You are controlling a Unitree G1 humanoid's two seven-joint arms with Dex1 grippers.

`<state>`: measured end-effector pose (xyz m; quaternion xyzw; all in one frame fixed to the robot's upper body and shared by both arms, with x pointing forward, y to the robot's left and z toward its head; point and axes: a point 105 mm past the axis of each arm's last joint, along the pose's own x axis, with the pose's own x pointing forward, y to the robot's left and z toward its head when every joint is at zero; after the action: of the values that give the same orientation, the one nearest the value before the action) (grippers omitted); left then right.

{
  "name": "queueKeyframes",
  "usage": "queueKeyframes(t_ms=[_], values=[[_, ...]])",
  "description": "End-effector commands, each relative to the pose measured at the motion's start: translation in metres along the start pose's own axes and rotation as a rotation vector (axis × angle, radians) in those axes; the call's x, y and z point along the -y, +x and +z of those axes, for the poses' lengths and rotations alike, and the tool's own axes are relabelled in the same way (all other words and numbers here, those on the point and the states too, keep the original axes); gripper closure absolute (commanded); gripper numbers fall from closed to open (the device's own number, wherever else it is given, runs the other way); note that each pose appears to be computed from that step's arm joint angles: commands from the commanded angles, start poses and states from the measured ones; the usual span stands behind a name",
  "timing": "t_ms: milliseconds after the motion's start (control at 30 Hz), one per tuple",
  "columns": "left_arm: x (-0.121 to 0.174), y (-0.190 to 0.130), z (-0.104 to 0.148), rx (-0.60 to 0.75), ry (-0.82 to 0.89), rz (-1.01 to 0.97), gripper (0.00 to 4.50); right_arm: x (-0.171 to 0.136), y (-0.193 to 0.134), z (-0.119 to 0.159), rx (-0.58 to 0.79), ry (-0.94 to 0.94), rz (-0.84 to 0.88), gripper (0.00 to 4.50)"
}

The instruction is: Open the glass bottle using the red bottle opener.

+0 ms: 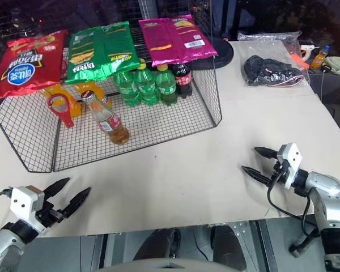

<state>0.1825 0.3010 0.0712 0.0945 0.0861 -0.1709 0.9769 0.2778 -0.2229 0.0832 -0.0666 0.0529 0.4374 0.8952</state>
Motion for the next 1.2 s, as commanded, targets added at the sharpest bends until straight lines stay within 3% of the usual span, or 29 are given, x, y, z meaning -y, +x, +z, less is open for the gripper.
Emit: queueKeyframes(t_ms=[33, 867, 1000, 1200], values=[[-0.002, -0.001, 0.006, 0.021, 0.012, 0.012, 0.76, 0.002, -0.003, 0.009, 0.026, -0.037, 0.0, 0.07], [-0.008, 0.013, 0.026, 0.088, 0.004, 0.064, 0.76, -0.006, 0.012, 0.012, 0.063, -0.061, 0.036, 0.07], [-0.023, 0.021, 0.038, 0.126, 0.038, 0.132, 0.76, -0.017, 0.023, 0.023, 0.105, -0.066, 0.081, 0.07], [-0.056, 0.039, 0.082, 0.272, 0.118, 0.285, 0.76, -0.053, 0.051, 0.056, 0.217, -0.057, 0.212, 0.07]])
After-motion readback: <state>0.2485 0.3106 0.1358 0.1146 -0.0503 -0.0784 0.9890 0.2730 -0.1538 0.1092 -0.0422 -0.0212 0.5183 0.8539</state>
